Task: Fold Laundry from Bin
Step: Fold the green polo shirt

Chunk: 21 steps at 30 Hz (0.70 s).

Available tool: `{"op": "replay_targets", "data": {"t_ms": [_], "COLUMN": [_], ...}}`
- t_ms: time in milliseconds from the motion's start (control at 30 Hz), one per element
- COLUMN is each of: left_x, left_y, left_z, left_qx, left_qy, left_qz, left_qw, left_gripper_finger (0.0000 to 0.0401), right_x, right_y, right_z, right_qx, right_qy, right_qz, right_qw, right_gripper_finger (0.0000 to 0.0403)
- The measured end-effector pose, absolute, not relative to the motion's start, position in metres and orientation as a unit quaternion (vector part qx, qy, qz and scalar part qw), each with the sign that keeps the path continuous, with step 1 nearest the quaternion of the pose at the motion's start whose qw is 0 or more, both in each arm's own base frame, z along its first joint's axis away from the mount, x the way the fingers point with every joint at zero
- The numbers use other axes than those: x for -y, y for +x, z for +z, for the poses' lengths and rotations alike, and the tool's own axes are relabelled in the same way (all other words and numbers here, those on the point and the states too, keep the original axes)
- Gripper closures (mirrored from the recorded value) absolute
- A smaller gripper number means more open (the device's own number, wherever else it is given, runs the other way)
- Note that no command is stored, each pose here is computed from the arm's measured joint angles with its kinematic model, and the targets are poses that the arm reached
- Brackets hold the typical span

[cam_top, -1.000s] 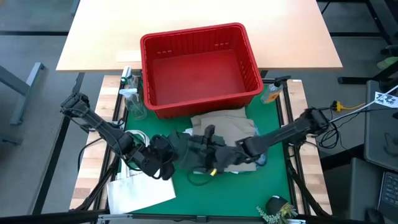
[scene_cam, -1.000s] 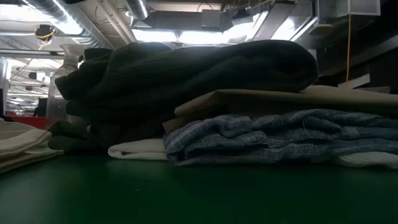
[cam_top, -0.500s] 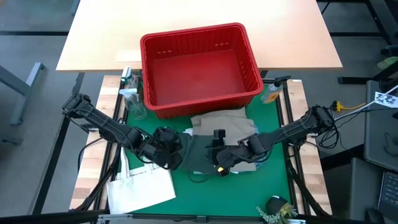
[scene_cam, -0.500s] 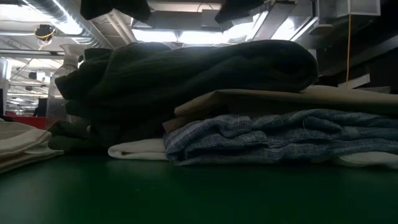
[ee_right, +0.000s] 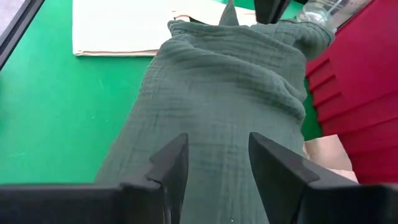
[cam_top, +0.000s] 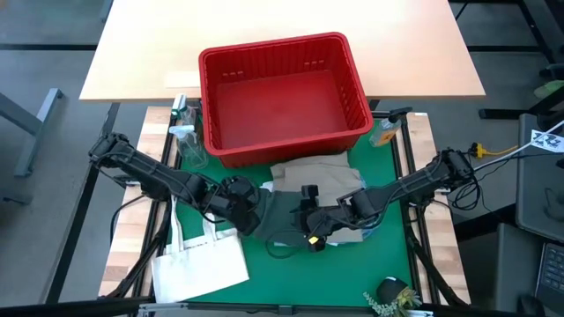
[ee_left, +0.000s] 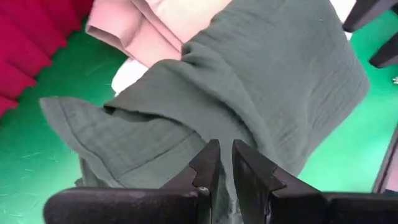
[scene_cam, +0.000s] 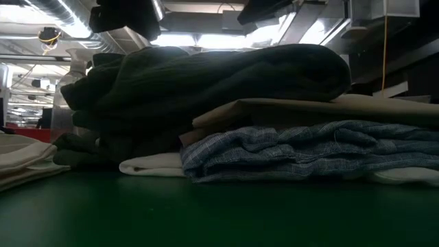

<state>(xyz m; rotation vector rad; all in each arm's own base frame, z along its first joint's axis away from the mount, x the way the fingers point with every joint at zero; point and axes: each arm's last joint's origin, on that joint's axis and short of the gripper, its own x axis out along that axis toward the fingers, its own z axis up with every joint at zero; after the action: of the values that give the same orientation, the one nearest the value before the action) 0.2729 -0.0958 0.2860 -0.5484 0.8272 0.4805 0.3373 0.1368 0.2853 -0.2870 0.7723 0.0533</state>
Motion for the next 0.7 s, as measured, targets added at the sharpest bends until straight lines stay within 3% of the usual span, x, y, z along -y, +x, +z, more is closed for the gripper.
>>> {"op": "replay_targets", "data": {"t_ms": [333,700], "left_x": [0.092,0.094], "left_y": [0.274,0.283], "left_z": [0.285,0.272], "left_qx": [-0.417,-0.43], "left_qy": [-0.27,-0.286], "left_qz": [0.205,0.225], "left_qw": [0.843,0.826], "left_gripper_finger": [0.0358,0.0273], "right_x": [-0.137,-0.137], "right_y": [0.337,0.337], "right_z": [0.285,0.285], "right_qx": [-0.375,-0.375], "right_qy": [-0.14,-0.14], "right_qz": [0.026,0.026], "right_qw": [0.916,0.916], "right_gripper_finger": [0.0236,0.0236]}}
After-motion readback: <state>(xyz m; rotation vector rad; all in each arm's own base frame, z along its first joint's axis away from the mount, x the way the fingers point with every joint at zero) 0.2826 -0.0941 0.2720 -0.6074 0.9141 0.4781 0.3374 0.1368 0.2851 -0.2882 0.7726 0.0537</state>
